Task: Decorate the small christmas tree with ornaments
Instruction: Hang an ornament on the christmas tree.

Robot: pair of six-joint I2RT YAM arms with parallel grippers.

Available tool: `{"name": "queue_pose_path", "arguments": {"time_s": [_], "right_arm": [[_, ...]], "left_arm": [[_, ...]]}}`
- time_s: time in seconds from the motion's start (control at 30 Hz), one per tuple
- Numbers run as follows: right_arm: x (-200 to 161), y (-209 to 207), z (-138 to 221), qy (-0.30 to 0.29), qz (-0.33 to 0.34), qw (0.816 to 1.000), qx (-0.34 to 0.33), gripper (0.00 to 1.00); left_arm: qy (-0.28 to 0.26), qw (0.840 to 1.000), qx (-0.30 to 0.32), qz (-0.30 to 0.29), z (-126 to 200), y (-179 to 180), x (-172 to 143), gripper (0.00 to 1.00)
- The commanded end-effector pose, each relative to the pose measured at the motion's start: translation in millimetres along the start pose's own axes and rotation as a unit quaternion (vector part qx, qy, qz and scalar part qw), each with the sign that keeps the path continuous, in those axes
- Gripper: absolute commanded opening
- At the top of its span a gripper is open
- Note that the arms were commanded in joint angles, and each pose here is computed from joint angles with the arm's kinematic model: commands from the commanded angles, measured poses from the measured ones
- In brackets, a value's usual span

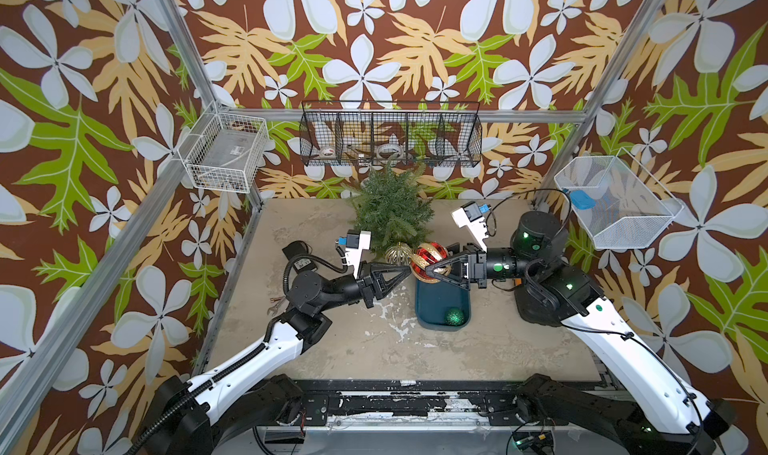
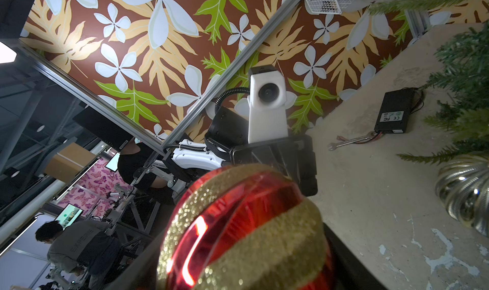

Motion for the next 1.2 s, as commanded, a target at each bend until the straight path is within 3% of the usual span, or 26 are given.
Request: {"name": "queue_pose_path", "arguments": {"time_s": [0.0, 0.37, 0.63, 1.17], "right_arm": [[3.9, 3.3, 0.7, -0.008, 0.017, 1.0, 0.004, 0.68], [8.0, -8.3, -3.8, -0.016, 0.011, 1.0, -0.016, 0.68], [15.9, -13.4, -30.1, -0.008, 0.01, 1.0, -0.014, 0.68], [38.6, -45.5, -74.2, 0.001, 0.002, 0.999, -0.041, 0.67]], "left_arm": [[-0.005, 1.0, -0.007, -0.013, 1.6, -5.4, 2.1, 0.0], [-0.004, 0.997, 0.071, -0.026, 17.4, 9.7, -0.8, 0.0], [-0.021, 0.989, 0.143, -0.034, 39.5, 23.5, 13.2, 0.0], [-0.029, 0.98, 0.187, -0.056, 67.9, 35.5, 35.2, 0.0]]}}
Point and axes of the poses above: each gripper's point midway between its finger pads, its own z axis back along the fingers, its own y axis along the line the jaws close on, x = y × z, the point moved 4 cm from there along z, back along the fingers, and after that the axes turned 4 degrees about -z, right-handed, at the moved point
